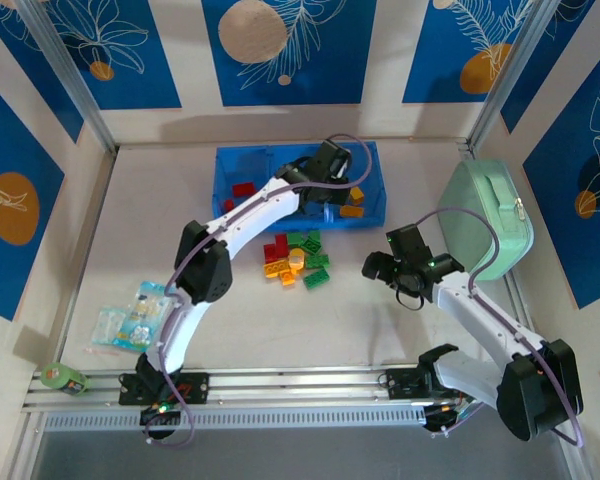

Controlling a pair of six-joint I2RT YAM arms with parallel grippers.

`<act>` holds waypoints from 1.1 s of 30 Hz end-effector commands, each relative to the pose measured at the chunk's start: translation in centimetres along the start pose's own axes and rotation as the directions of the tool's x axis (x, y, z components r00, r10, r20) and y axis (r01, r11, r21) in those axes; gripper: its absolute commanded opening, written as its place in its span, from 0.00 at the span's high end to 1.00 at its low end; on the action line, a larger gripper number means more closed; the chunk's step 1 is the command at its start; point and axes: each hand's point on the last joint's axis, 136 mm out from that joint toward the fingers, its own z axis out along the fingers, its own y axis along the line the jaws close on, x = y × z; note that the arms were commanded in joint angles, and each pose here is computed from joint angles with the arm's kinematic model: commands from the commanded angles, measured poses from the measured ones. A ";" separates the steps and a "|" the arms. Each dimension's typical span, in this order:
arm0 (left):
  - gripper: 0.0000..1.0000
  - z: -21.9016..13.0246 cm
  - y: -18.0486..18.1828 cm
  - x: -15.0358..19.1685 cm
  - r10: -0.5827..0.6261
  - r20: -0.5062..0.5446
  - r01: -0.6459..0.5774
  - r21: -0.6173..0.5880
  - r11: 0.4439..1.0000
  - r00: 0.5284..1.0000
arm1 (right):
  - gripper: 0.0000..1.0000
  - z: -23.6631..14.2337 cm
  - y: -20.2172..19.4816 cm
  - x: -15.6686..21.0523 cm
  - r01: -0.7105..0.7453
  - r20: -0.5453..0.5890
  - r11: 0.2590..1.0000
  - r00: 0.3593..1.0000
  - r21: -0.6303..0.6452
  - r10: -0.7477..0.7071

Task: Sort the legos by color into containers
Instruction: Place the lego in the container, then pick up the lego from the center of the table.

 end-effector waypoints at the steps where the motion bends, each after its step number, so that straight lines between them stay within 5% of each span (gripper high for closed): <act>1: 0.72 0.8 0.2 -0.7 0.031 -0.015 -0.031 0.014 0.999 0.999 | 0.14 -0.1 0.1 0.9 -0.004 -0.028 1.000 1.000 -0.018 0.004; 3: 0.63 1.3 0.8 -1.4 0.028 0.001 -0.028 0.000 1.000 1.000 | 0.14 -0.3 0.6 0.9 0.010 -0.026 0.999 1.000 -0.037 -0.011; 5: 0.35 0.6 1.0 -2.2 0.021 0.020 -0.021 -0.009 1.000 1.000 | 0.14 -0.4 1.1 0.9 0.037 -0.020 0.998 0.999 -0.050 -0.038; 7: 0.26 -1.0 0.1 -3.3 0.031 0.047 -0.033 0.030 0.999 0.998 | 0.14 -0.7 1.5 0.8 0.077 -0.004 0.996 0.997 -0.044 -0.077; 13: 0.21 -7.6 -2.5 -4.8 0.098 0.155 -0.113 0.090 0.990 0.983 | 0.12 -1.0 3.2 0.6 0.153 0.012 0.985 0.988 -0.074 -0.153; 18: 0.20 -12.6 -1.7 -3.3 0.092 0.227 -0.117 0.099 0.988 0.970 | 0.06 -1.1 7.2 2.0 0.368 0.021 0.914 0.929 -0.170 -0.370; 33: 0.19 -16.2 9.1 12.0 -0.117 0.153 0.124 -0.032 0.992 0.981 | 0.01 4.0 13.2 5.9 0.628 -0.169 0.759 0.740 -0.171 -0.650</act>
